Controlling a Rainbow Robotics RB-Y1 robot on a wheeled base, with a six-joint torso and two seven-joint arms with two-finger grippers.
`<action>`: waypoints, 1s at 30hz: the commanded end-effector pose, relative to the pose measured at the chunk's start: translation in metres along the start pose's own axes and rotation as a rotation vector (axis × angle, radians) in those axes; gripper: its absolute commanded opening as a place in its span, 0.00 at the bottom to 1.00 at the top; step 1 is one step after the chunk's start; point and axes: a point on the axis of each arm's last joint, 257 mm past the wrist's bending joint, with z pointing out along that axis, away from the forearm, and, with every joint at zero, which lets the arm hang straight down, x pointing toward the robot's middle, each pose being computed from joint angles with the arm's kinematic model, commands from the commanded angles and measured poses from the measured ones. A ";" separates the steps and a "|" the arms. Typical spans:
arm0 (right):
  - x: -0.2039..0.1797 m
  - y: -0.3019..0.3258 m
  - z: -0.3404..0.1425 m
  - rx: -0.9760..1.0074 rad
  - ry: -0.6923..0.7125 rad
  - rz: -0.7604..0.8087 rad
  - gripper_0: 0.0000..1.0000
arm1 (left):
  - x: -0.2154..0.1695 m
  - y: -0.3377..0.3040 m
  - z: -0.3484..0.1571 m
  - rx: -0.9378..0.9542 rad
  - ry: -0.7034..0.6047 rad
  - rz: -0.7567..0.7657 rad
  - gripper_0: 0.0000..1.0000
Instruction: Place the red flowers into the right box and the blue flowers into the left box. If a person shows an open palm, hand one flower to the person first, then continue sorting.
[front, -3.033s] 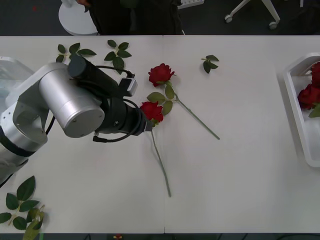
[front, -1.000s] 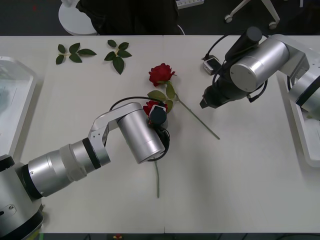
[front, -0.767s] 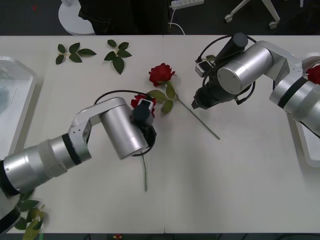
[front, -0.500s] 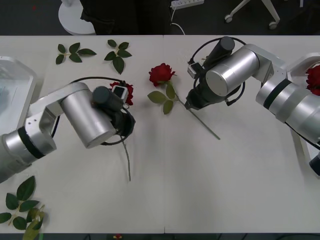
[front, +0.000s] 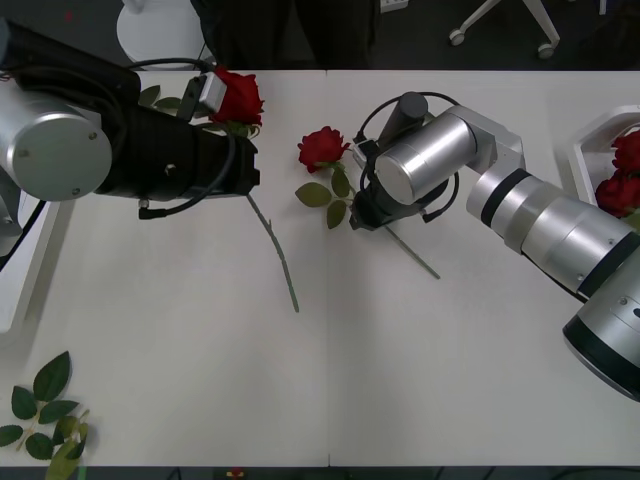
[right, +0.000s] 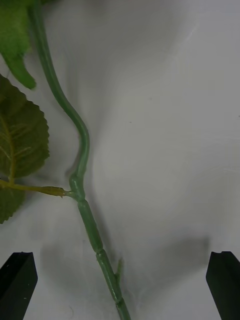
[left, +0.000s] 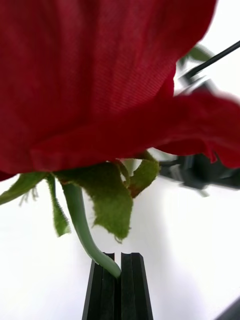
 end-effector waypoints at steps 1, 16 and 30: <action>-0.043 0.025 -0.012 0.003 -0.069 -0.070 1.00 | -0.042 -0.056 -0.034 0.160 -0.150 -0.005 0.00; -0.038 0.027 0.013 0.047 -0.056 -0.096 0.09 | -0.096 -0.160 -0.087 0.410 -0.430 0.114 0.00; -0.019 0.001 0.021 0.060 -0.012 -0.099 0.00 | -0.099 -0.164 -0.085 0.411 -0.449 0.135 0.00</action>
